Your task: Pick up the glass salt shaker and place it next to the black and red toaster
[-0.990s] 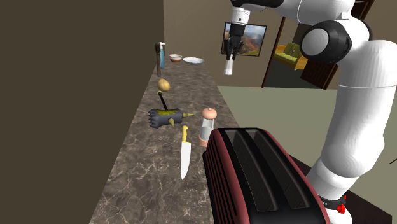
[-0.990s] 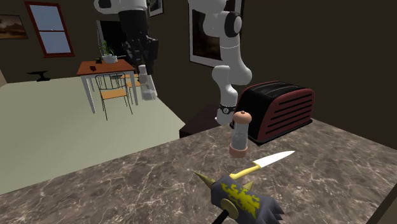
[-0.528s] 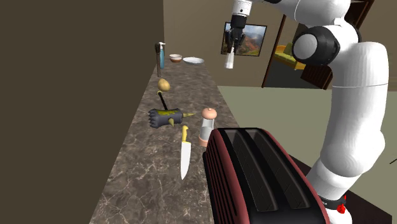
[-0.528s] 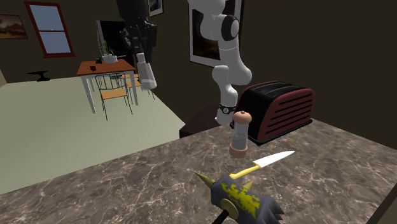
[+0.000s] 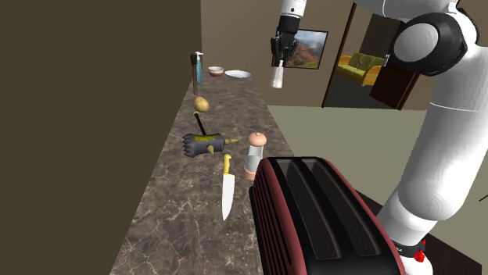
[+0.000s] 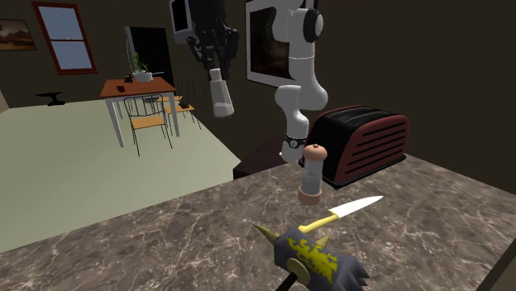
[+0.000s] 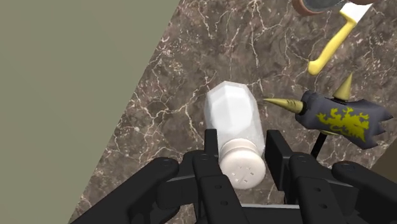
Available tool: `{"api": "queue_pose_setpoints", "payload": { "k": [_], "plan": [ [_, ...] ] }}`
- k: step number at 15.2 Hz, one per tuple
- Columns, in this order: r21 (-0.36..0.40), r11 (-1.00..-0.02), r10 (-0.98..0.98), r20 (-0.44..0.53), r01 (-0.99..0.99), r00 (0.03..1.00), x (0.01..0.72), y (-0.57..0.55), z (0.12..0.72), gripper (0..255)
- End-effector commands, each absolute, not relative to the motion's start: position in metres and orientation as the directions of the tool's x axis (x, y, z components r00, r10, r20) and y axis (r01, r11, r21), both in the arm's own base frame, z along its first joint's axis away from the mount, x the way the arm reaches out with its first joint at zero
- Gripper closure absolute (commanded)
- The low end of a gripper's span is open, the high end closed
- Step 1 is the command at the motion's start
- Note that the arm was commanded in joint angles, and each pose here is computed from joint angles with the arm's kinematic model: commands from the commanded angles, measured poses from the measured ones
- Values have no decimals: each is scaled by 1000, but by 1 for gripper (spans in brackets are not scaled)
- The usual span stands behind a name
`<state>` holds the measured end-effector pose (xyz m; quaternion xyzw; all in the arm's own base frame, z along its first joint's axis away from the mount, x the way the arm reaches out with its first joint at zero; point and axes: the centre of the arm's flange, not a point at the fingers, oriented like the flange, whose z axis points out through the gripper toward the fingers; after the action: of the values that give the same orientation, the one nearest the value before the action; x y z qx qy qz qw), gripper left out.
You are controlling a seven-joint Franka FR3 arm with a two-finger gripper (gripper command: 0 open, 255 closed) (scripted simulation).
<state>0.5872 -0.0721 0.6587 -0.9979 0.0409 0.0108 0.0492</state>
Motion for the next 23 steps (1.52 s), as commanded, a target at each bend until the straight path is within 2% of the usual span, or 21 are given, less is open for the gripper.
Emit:
{"api": "queue_pose_setpoints", "payload": {
  "k": [1,23],
  "plan": [
    [-97,-992,-81,-26,-84,996,574,-47,660,255],
    [-97,-992,-81,-26,-84,996,455,218,660,255]
  ]
}}
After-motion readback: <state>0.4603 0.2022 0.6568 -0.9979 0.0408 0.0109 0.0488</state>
